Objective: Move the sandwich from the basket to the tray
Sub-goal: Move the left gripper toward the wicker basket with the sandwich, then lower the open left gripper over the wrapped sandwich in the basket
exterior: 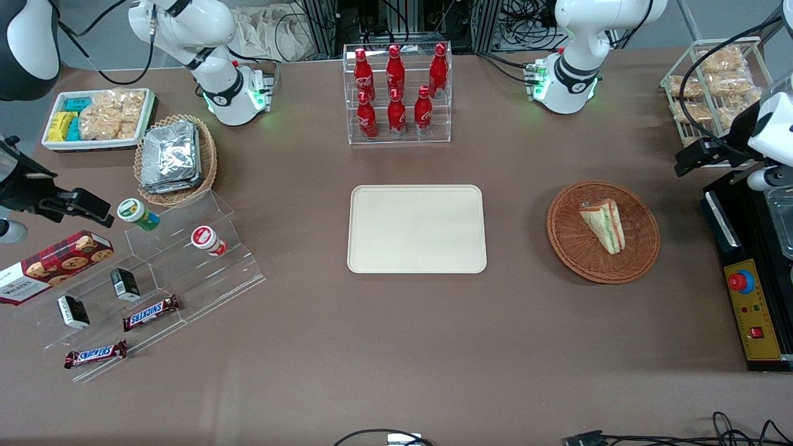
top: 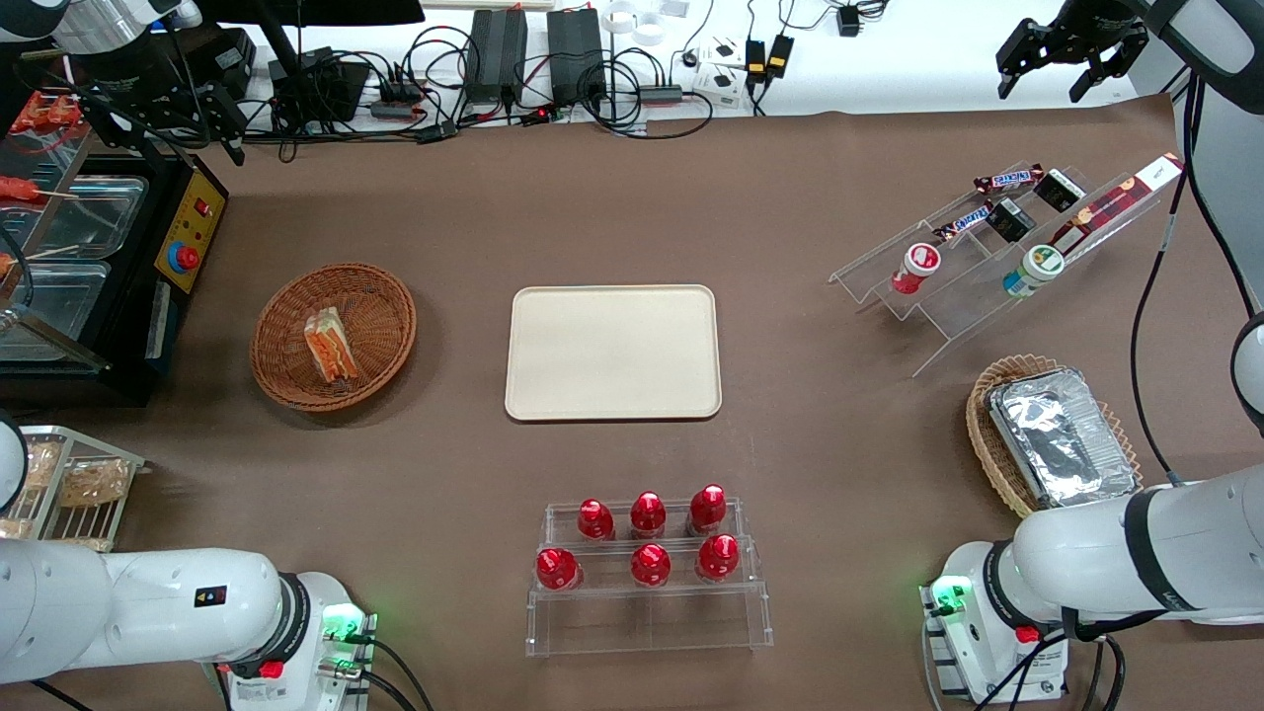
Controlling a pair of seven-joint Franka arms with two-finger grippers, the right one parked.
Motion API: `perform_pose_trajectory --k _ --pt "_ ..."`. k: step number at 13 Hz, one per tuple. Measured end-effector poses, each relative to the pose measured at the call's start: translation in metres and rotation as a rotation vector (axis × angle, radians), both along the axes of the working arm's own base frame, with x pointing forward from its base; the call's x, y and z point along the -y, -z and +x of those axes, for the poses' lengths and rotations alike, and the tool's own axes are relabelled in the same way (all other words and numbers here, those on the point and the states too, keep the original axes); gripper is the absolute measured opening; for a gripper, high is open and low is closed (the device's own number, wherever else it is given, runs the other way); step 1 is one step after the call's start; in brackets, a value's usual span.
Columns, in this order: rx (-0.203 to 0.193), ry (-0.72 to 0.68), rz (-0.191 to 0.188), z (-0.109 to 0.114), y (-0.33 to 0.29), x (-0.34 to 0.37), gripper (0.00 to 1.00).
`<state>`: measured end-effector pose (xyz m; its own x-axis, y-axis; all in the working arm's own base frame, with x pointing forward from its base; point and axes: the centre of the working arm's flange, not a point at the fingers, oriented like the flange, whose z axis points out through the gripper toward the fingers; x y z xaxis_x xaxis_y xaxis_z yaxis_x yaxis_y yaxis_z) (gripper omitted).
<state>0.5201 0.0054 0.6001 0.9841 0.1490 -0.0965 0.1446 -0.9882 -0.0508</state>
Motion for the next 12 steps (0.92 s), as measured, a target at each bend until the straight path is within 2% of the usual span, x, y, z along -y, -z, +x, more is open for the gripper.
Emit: perform_pose_trajectory --k 4,5,8,12 --pt "-0.074 0.004 0.001 -0.003 0.036 0.005 1.0" --pt "-0.082 -0.007 0.004 -0.004 0.053 0.008 1.0" --pt "-0.053 -0.047 0.012 -0.014 0.12 0.016 1.0" --pt "-0.036 -0.201 0.031 -0.035 0.202 0.022 1.0"
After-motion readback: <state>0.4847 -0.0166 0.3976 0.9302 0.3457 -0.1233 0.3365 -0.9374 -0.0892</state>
